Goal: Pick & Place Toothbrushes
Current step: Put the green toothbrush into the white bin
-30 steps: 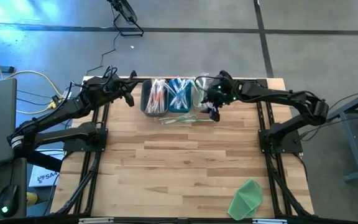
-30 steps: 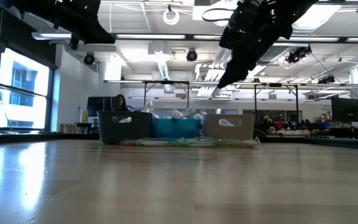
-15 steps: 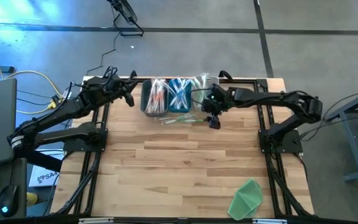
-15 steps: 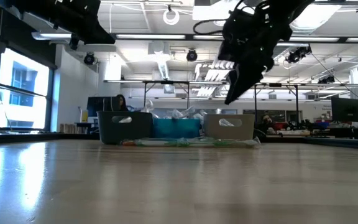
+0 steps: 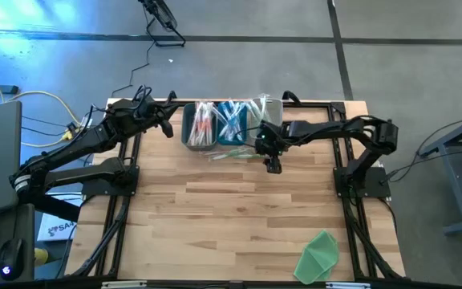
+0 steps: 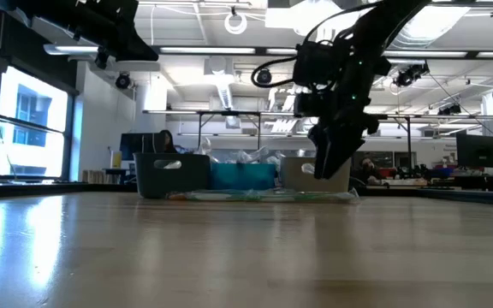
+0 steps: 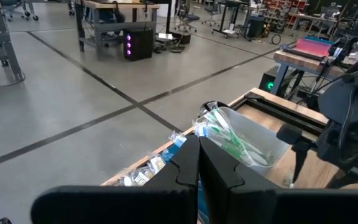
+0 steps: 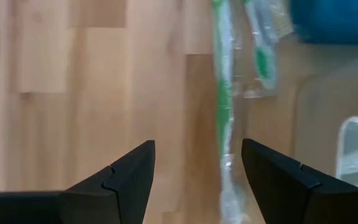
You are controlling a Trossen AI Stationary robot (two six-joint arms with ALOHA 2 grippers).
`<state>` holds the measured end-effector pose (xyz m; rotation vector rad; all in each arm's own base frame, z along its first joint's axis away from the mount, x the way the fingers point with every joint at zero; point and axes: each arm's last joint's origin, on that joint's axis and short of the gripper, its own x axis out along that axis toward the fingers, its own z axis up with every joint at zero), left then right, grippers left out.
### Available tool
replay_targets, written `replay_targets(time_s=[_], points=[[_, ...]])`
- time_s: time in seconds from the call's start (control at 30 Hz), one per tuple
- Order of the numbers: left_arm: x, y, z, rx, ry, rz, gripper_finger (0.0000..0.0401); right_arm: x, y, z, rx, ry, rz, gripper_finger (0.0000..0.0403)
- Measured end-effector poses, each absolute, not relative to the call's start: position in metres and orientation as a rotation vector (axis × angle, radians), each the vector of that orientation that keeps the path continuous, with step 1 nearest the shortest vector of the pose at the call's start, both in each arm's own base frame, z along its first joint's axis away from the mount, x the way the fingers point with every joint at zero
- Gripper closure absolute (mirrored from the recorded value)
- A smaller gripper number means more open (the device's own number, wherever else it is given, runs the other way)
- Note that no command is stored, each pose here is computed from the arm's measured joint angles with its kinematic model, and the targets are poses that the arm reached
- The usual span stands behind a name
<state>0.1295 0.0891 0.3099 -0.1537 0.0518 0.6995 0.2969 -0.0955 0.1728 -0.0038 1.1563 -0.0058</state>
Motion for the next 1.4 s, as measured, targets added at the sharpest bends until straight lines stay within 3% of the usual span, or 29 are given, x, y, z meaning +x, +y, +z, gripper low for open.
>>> replay_targets(time_s=[0.53,1.4], points=[[0.13,0.089,0.31,-0.154,0.052,0.7,0.0395,0.309,-0.099,0.143,-0.036,1.208,-0.056,0.018],[0.129,0.089,0.308,-0.158,0.068,0.701,0.0395,0.311,-0.09,0.142,-0.077,1.234,-0.07,0.0371]])
